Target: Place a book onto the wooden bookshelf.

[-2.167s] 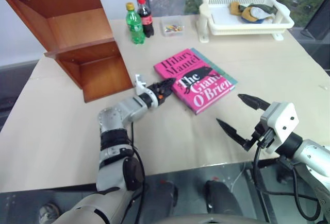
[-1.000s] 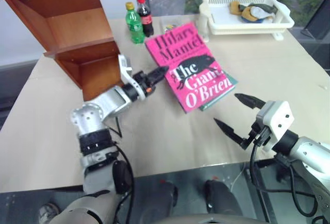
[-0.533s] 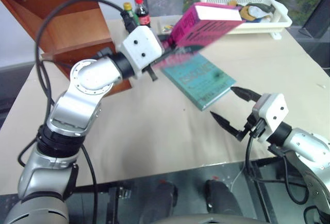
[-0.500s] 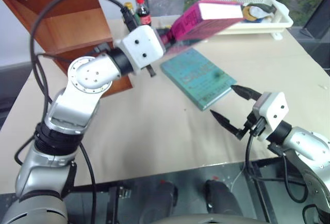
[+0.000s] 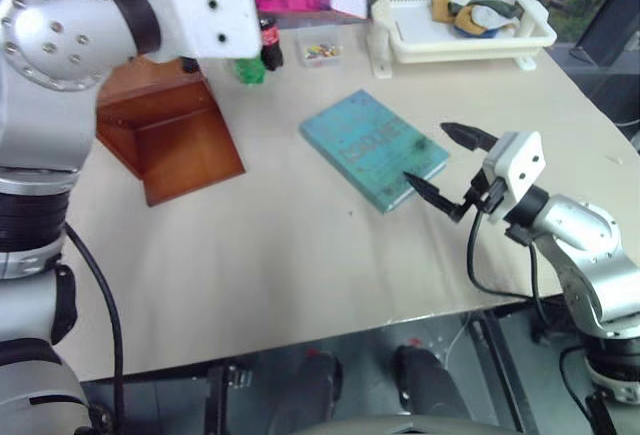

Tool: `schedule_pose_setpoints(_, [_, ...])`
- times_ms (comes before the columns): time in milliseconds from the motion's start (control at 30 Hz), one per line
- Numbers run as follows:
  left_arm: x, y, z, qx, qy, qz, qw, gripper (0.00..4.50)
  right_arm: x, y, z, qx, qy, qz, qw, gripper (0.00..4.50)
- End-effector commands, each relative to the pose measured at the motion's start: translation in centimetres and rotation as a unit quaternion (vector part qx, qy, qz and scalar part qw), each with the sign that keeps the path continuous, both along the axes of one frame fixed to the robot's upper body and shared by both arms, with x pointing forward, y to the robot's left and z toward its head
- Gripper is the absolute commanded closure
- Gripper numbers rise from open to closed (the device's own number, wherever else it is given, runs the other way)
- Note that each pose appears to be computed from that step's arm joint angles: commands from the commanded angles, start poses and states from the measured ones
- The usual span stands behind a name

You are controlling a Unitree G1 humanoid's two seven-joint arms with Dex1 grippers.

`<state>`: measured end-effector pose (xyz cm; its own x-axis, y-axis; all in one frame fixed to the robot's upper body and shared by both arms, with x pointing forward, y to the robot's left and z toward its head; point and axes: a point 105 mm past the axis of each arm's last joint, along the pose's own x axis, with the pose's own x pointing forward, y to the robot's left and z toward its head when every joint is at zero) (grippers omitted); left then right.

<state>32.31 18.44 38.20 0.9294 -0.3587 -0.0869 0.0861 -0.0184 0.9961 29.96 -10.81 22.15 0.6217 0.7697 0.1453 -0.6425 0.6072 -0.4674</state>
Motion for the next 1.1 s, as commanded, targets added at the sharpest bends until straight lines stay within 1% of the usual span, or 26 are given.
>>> schedule_pose_setpoints(33, [-2.3,2.1,2.6,-0.016,-0.006,0.046,0.999,3.62,0.1,-0.5,1.4,-0.009,-0.035,0.011,0.999,0.0])
schedule_pose_setpoints(167, [-2.9,4.4,1.5,0.004,0.042,0.105,0.994,3.62,0.9,-1.1,2.2,-0.019,-0.048,0.014,0.999,0.0])
schedule_pose_setpoints(267, [-3.1,5.7,0.5,-0.003,0.071,0.145,0.987,3.62,1.1,-1.1,2.5,-0.027,-0.053,0.021,0.998,0.0])
schedule_pose_setpoints(367, [-3.1,8.1,-1.5,0.019,0.104,0.213,0.971,3.62,1.2,-0.8,2.7,-0.03,-0.056,0.029,0.998,0.0])
schedule_pose_setpoints(433, [-2.7,9.1,-2.3,0.008,0.102,0.248,0.963,3.62,1.3,-0.6,2.9,-0.028,-0.06,0.03,0.997,0.0])
schedule_pose_setpoints(533, [-1.9,9.4,-3.5,-0.006,0.098,0.267,0.959,3.62,1.5,-0.2,3.3,-0.021,-0.065,0.031,0.997,0.0])
schedule_pose_setpoints(600, [-1.5,9.9,-4.6,-0.015,0.111,0.284,0.952,3.62,1.7,0.2,3.3,-0.022,-0.068,0.036,0.997,0.0])
schedule_pose_setpoints(700, [-1.2,10.3,-5.5,-0.024,0.122,0.304,0.944,3.62,1.8,0.6,3.6,-0.014,-0.069,0.045,0.997,0.0])
schedule_pose_setpoints(833, [-0.6,8.5,-6.8,-0.056,0.142,0.287,0.946,3.62,1.7,0.4,3.8,-0.012,-0.065,0.045,0.997,0.0])
schedule_pose_setpoints(933, [-0.4,8.0,-7.2,-0.058,0.145,0.286,0.946,3.62,1.6,-0.1,3.3,-0.02,-0.055,0.044,0.997,0.0])
schedule_pose_setpoints(1100, [-0.6,9.5,-7.1,-0.048,0.144,0.313,0.938,3.62,1.2,-0.5,3.3,-0.022,-0.043,0.06,0.997,0.0])
